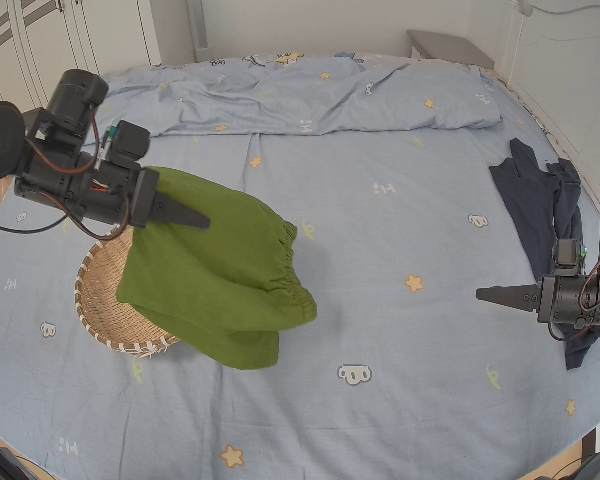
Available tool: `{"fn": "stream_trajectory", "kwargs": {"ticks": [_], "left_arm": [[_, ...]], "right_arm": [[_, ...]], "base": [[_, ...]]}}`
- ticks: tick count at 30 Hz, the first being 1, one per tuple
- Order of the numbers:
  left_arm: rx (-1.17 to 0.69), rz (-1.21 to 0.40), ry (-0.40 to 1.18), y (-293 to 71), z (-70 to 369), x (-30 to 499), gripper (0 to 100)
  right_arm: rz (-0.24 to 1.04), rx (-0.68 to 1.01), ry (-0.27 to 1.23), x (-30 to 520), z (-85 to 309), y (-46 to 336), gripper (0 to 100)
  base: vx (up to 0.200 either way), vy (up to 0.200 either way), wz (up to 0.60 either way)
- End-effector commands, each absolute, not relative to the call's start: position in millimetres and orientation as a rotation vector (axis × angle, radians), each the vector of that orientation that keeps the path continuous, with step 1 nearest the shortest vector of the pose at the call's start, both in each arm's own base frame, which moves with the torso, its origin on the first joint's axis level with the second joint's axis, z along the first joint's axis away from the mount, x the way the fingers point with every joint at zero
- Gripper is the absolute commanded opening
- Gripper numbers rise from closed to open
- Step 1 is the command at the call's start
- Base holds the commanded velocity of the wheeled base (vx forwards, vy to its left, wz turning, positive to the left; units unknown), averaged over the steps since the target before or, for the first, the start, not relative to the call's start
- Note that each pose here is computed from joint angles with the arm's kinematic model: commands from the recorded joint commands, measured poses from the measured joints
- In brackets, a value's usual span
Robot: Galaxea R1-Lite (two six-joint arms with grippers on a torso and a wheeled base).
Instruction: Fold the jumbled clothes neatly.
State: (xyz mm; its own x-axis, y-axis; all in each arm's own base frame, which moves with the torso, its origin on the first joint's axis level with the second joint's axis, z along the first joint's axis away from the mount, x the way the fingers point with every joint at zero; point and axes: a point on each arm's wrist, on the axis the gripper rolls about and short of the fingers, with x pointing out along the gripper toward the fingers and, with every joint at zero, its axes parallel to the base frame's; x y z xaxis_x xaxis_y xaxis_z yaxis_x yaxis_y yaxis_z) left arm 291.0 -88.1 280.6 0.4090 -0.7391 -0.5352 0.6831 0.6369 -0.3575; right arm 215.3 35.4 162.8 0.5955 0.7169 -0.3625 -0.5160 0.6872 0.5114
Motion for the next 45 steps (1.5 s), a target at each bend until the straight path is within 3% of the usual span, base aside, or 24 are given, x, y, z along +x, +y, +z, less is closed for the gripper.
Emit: {"fn": "stream_trajectory", "kwargs": {"ticks": [1,17,28,35,45], "left_arm": [[-0.090,-0.827,0.605,-59.9,302.7,281.3,0],[-0.112,-0.736,0.538,-29.5,305.2,291.9,0],[-0.259,-0.574,0.740,20.8,244.8,302.1,0],[-0.402,-0.503,0.913,31.7,200.2,305.8,0],[-0.484,-0.405,0.934,67.2,177.7,332.0,0]], "right_arm": [[0.738,0.375,0.584,215.3,162.8,35.7,100],[0.738,0.372,0.573,213.6,165.1,35.2,100],[0.761,0.366,0.562,207.0,168.5,38.3,100],[0.807,0.361,0.594,202.3,163.8,49.2,100],[0.823,0.355,0.598,199.6,163.5,52.5,100]], "base": [[0.000,0.000,0.00],[0.000,0.000,0.00],[0.000,0.000,0.00],[0.000,0.000,0.00],[0.000,0.000,0.00]]}}
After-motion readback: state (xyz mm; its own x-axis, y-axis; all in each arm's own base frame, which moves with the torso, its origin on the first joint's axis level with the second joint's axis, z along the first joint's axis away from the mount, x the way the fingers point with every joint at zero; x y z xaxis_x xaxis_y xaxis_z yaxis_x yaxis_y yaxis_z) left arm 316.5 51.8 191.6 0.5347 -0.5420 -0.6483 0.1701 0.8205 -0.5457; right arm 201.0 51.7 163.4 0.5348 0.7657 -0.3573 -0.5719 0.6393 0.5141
